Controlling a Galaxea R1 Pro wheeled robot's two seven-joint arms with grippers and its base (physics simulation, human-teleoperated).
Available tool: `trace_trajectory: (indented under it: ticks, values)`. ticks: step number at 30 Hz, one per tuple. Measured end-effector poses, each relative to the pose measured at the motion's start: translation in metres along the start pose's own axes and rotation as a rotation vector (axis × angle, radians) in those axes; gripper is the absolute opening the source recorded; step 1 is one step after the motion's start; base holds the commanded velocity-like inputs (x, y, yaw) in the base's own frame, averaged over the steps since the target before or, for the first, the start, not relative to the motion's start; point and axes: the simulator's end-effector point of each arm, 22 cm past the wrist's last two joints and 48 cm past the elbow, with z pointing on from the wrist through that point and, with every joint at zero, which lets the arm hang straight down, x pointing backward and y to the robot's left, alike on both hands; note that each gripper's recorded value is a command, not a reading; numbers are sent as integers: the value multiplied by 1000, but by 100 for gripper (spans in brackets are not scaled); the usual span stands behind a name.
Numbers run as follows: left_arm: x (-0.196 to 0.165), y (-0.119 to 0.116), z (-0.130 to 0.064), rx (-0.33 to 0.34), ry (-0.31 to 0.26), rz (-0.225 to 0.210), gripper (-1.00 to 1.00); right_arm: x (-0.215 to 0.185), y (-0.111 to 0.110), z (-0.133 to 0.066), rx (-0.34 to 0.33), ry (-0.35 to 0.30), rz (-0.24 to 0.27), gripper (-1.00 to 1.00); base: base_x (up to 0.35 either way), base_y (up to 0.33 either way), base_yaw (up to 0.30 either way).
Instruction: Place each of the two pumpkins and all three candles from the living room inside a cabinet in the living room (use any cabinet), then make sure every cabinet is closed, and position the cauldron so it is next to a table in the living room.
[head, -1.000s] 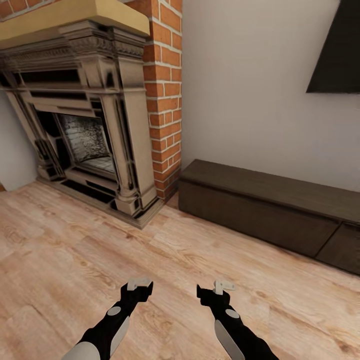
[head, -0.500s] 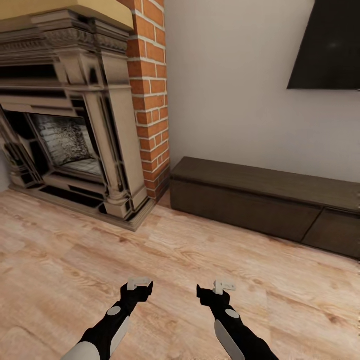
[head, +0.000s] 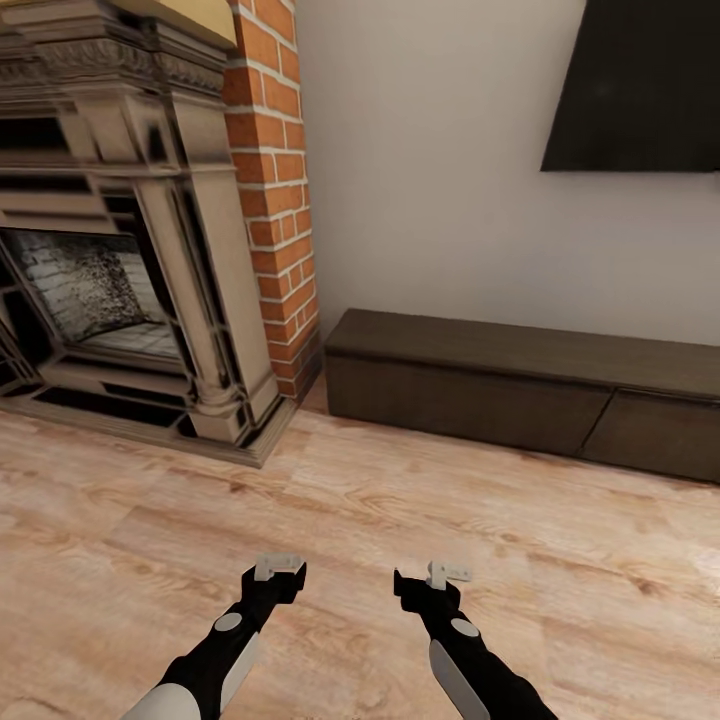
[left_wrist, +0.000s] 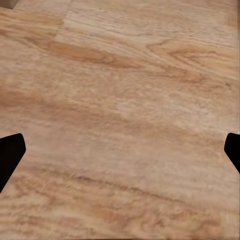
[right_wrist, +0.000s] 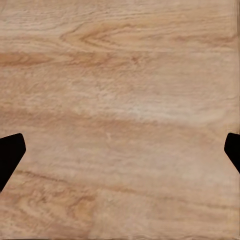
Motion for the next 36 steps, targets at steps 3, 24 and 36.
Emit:
trace_trajectory:
  ticks: [3,24,36]
  values:
    - [1,0,0,0,3,0,100,1,0,0,1,3,1,100,-88,240,-242]
    - [9,1,3,-1,15,-2,100,11,-5,4,9,23,0,100,-13,35,-247]
    - [12,1,3,0,21,-3,100,15,-6,5,11,30,0,100,0,0,-265]
